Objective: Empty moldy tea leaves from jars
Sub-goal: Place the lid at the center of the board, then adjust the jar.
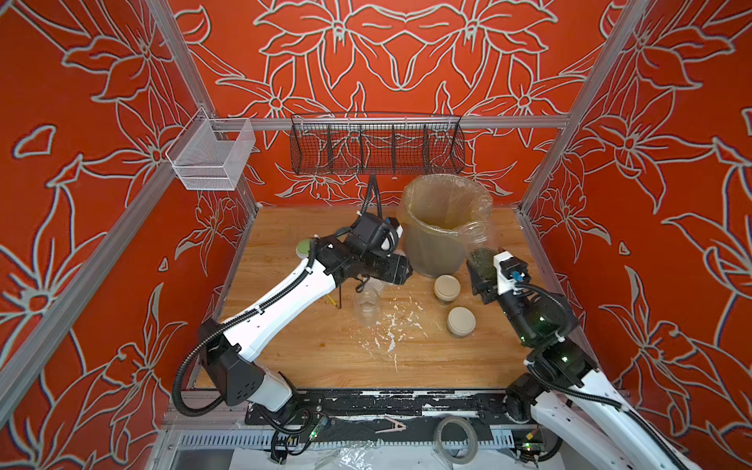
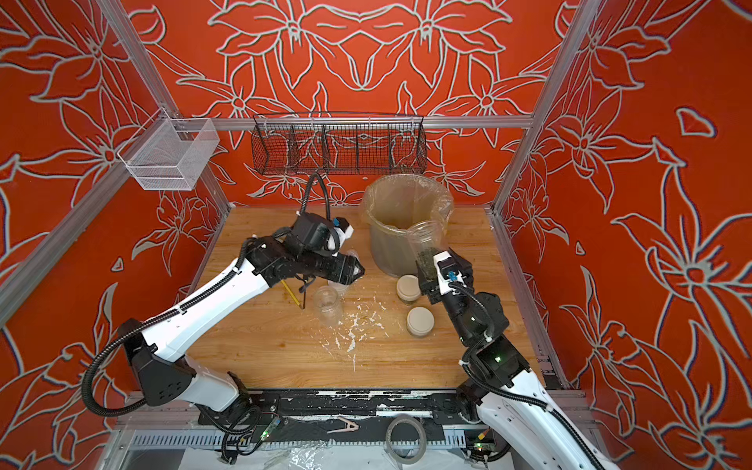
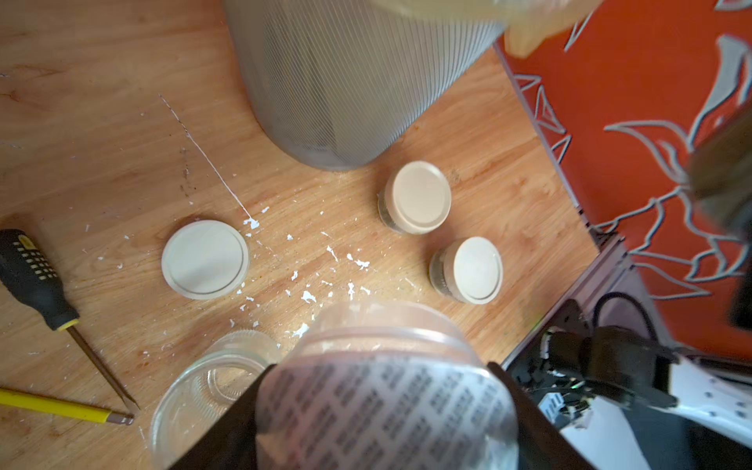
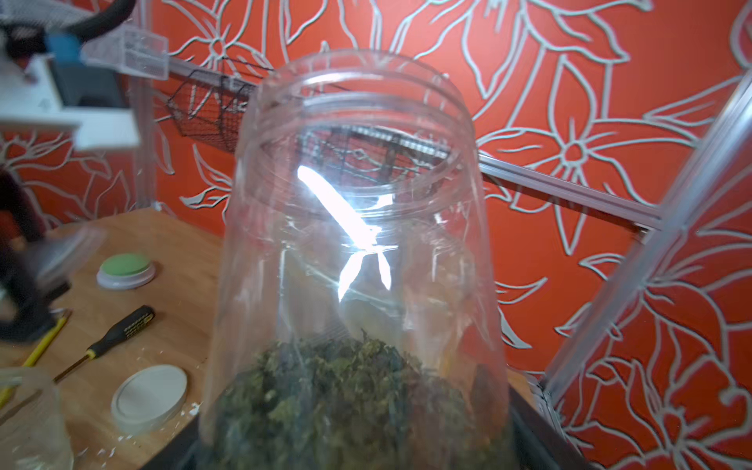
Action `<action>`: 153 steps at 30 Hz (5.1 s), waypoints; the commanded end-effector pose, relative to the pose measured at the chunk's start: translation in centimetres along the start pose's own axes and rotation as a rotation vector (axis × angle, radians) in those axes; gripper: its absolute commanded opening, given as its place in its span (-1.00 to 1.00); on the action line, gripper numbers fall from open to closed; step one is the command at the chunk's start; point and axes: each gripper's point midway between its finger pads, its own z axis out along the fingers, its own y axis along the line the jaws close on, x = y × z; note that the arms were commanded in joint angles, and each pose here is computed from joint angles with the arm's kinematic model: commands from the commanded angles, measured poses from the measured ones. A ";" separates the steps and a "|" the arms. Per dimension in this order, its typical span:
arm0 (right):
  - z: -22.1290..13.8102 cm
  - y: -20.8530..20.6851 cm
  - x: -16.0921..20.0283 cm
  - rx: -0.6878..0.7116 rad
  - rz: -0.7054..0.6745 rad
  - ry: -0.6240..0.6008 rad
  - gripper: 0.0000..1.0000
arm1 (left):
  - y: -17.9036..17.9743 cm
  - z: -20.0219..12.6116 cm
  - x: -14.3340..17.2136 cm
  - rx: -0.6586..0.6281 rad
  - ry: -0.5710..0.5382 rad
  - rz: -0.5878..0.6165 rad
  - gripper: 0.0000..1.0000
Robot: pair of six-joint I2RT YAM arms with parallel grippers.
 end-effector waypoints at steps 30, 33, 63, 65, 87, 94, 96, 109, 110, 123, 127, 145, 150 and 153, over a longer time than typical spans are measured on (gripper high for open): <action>-3.3 -2.9 -1.7 0.084 0.128 0.014 -0.16 | 1.6 20.6 14.7 -0.327 0.398 0.224 0.61; -3.1 -2.7 -1.6 0.080 0.124 0.019 -0.16 | 1.5 20.6 14.9 -0.320 0.394 0.212 0.76; -0.9 4.3 -2.4 -0.294 0.110 0.042 -0.20 | -7.1 -4.1 -4.1 0.188 -0.278 0.051 1.00; -0.5 5.3 -2.6 -0.345 0.116 0.039 -0.20 | -8.1 -6.6 -5.3 0.305 -0.335 0.054 0.99; -1.7 11.1 -6.4 -0.725 0.183 -0.089 -0.20 | -10.9 -11.1 -9.3 0.520 -0.475 0.064 0.97; -1.8 11.3 -6.4 -0.740 0.179 -0.100 -0.20 | -11.9 -10.4 -9.5 0.599 -0.445 0.041 0.95; -1.8 11.4 -6.4 -0.743 0.173 -0.106 -0.20 | -12.0 -9.9 -9.4 0.609 -0.428 0.033 0.89; -1.5 11.5 -6.2 -0.739 0.159 -0.118 0.28 | -12.9 -10.2 -9.7 0.648 -0.396 0.024 0.29; -1.4 11.5 -6.3 -0.735 0.159 -0.121 0.39 | -12.8 -10.3 -9.9 0.642 -0.399 0.022 0.27; -0.2 10.3 -6.9 -0.619 0.142 -0.299 0.95 | -11.1 -13.2 -13.3 0.603 -0.472 -0.106 0.10; 0.3 10.4 -7.8 -0.614 0.138 -0.387 0.92 | -11.1 -13.5 -13.6 0.613 -0.476 -0.121 0.10; 2.5 11.1 -10.7 -0.629 0.177 -0.595 0.75 | -11.0 -14.8 -14.1 0.655 -0.488 -0.146 0.10; 2.3 10.5 -11.0 -0.604 0.181 -0.611 0.88 | -10.7 -14.6 -14.1 0.651 -0.487 -0.155 0.10; 2.1 10.2 -11.2 -0.585 0.179 -0.621 0.91 | -10.4 -14.8 -14.2 0.644 -0.495 -0.158 0.10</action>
